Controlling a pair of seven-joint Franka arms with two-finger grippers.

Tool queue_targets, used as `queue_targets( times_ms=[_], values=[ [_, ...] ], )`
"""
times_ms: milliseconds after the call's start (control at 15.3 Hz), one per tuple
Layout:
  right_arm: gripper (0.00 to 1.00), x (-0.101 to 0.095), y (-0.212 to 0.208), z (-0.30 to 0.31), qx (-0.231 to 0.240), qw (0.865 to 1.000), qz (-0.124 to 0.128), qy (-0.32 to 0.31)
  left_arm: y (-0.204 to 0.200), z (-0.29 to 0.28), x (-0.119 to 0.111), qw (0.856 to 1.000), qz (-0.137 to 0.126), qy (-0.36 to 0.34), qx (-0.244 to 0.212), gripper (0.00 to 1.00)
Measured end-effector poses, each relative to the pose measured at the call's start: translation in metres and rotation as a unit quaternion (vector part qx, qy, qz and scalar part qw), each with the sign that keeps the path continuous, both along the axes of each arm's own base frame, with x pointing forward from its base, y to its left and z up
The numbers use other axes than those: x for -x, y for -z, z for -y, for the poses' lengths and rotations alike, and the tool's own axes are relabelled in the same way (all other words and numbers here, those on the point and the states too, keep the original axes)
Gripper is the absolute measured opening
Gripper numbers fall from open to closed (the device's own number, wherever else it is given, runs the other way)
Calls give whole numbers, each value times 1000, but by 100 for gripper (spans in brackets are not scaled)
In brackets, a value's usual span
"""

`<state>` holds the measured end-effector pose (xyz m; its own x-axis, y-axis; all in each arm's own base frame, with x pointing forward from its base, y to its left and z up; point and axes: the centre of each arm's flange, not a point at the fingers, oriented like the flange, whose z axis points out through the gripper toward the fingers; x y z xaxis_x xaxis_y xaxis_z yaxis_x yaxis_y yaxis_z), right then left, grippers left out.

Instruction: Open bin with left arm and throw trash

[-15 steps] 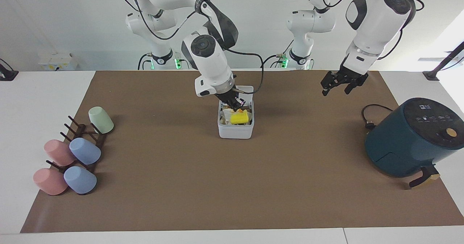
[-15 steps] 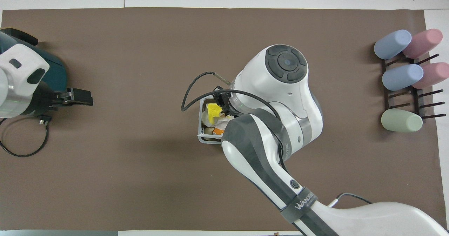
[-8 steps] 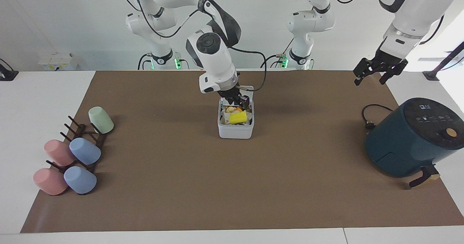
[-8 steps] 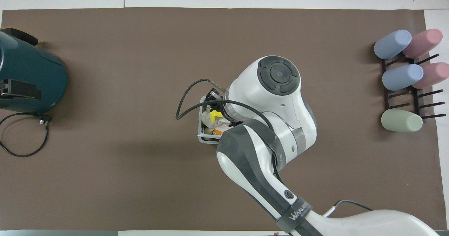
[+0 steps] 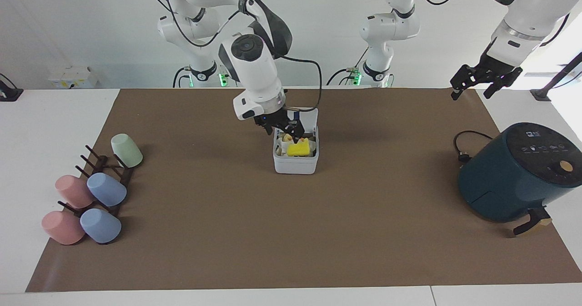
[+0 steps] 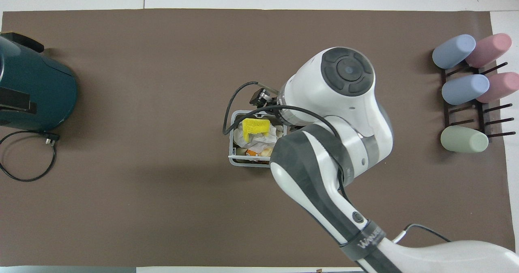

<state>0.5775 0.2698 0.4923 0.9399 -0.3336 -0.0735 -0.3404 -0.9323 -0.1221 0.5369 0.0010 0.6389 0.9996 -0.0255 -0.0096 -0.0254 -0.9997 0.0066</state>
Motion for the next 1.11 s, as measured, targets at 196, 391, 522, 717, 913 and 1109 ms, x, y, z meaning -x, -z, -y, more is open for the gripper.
queue_targets(
  times_ms=[196,391,522,717,913,1109],
  values=[
    [100,-7,-47,66,34,995,-3,-90,2,1,-1,1000,0,0,1,100],
    [100,15,-94,116,54,988,-20,-143,3,1,-1,1000,-2,-2,1,100],
    [100,34,-118,142,65,984,-31,-165,3,1,-1,1000,-2,-4,1,100],
    [100,47,-124,190,68,977,-37,-198,4,1,-1,1000,-3,-4,1,100],
    [100,50,-104,222,67,978,-38,-195,4,1,-1,1000,-3,-5,1,100],
    [100,42,-90,245,65,978,-44,-195,4,1,-1,1000,-3,-5,1,100]
  ],
)
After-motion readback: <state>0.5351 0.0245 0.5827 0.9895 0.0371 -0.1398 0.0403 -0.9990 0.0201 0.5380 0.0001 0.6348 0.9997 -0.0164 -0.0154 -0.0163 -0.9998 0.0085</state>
